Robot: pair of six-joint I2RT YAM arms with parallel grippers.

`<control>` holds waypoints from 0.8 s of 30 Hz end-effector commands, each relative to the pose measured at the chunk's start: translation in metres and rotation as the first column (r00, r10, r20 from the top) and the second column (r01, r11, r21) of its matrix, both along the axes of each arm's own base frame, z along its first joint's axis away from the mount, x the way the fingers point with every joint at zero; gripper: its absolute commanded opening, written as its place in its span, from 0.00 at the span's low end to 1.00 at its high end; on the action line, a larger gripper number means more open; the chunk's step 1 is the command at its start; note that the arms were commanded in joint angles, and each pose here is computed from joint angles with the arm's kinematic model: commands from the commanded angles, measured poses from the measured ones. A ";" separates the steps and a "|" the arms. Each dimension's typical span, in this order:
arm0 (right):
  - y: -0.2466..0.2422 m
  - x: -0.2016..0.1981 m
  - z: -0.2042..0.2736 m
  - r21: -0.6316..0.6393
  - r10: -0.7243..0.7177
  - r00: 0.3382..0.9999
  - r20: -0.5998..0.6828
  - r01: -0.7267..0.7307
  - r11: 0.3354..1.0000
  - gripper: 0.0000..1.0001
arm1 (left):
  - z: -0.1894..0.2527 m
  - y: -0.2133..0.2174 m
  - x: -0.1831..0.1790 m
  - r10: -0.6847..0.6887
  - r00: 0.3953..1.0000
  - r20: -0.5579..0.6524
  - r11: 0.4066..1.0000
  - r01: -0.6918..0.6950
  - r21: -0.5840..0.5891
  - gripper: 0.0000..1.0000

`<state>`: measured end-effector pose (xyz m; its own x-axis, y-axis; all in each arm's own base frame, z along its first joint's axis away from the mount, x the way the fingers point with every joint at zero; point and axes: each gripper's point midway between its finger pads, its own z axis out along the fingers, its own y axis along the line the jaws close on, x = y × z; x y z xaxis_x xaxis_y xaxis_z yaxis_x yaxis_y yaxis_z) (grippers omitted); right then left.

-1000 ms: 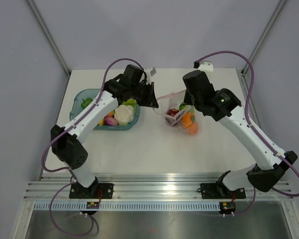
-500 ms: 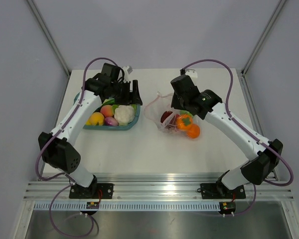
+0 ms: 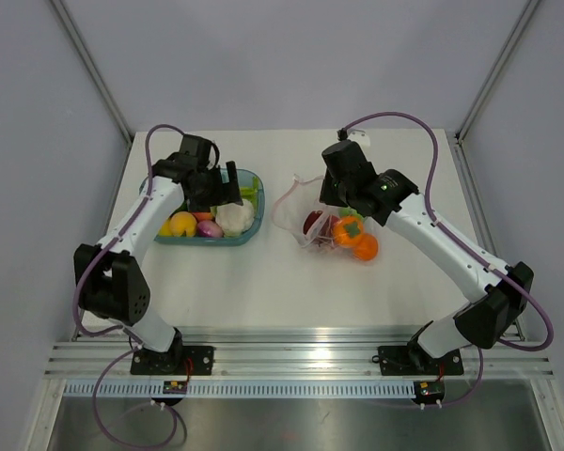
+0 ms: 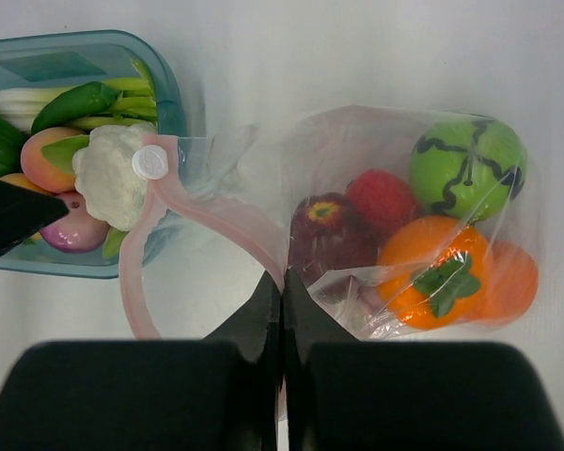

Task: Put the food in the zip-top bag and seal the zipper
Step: Adjust the zipper food storage bag at the center of the board, then pick up the fake vegetable from the bin.

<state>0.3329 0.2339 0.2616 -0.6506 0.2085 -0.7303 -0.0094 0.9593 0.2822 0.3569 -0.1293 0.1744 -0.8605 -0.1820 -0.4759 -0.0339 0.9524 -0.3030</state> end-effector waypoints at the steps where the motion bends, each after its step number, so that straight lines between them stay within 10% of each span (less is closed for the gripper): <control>1: 0.002 0.002 0.016 0.050 -0.001 0.999 0.043 -0.002 0.999 0.00 | -0.015 0.013 0.025 0.136 0.990 0.046 0.989 -0.139 0.055 0.99; 24: 0.003 -0.003 0.017 0.074 0.007 0.999 0.035 -0.010 0.997 0.00 | -0.078 -0.003 0.069 0.273 0.962 0.014 0.957 -0.273 0.101 0.94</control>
<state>0.3307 0.2379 0.2596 -0.6592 0.2117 -0.7215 -0.0231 0.9534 0.3008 0.4137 -0.1231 0.0871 -0.8203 -0.3318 -0.4659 -0.3014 0.9430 -0.1409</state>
